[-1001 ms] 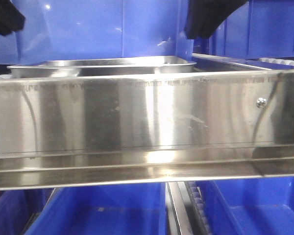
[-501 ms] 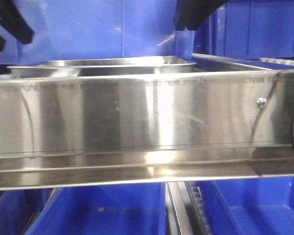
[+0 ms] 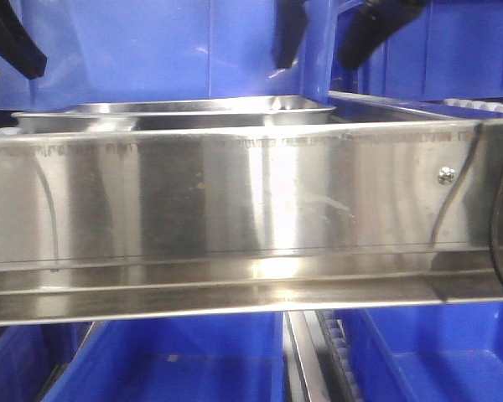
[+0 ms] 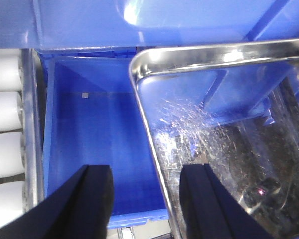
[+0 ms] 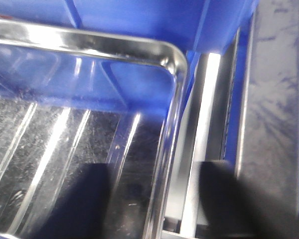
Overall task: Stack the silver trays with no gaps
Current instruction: 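Lower both grippers onto opposite short edges of the top silver tray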
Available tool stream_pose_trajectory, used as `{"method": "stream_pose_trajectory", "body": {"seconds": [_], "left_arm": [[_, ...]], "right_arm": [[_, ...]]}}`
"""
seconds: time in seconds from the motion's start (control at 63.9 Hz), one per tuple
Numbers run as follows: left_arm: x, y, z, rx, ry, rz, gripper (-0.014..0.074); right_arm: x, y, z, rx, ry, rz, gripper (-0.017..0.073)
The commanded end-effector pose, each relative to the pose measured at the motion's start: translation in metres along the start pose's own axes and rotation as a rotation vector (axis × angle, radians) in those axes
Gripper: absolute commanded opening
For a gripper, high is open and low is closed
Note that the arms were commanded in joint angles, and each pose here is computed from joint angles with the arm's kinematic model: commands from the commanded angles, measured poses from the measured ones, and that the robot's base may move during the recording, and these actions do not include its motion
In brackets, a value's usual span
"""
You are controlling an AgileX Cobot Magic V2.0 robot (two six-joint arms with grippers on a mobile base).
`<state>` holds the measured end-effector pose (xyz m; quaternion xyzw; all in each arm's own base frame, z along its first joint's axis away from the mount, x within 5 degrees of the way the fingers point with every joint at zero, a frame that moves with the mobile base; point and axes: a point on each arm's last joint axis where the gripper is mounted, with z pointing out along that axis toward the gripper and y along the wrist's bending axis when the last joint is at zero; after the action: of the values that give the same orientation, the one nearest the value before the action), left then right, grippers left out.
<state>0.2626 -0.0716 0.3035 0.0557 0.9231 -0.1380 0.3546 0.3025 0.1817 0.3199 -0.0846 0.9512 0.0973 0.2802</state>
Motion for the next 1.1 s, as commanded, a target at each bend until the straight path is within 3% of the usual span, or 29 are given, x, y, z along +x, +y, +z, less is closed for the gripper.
{"method": "stream_pose_trajectory", "body": {"seconds": [0.0, 0.125, 0.907, 1.079], "left_arm": [[-0.002, 0.0, 0.002, 0.003, 0.002, -0.019, 0.0246], [0.001, 0.0, 0.009, 0.005, 0.047, -0.022, 0.0246], [0.006, 0.005, 0.043, 0.009, 0.113, -0.081, 0.0246], [0.006, 0.005, 0.043, 0.009, 0.109, -0.081, 0.0245]], "right_arm": [[-0.002, 0.001, 0.002, 0.001, 0.001, -0.002, 0.0286], [-0.001, 0.002, 0.009, 0.006, 0.018, -0.002, 0.0251], [0.001, -0.002, 0.029, 0.015, 0.069, 0.024, 0.025], [0.003, 0.0, 0.038, 0.007, 0.091, 0.037, 0.0195]]}}
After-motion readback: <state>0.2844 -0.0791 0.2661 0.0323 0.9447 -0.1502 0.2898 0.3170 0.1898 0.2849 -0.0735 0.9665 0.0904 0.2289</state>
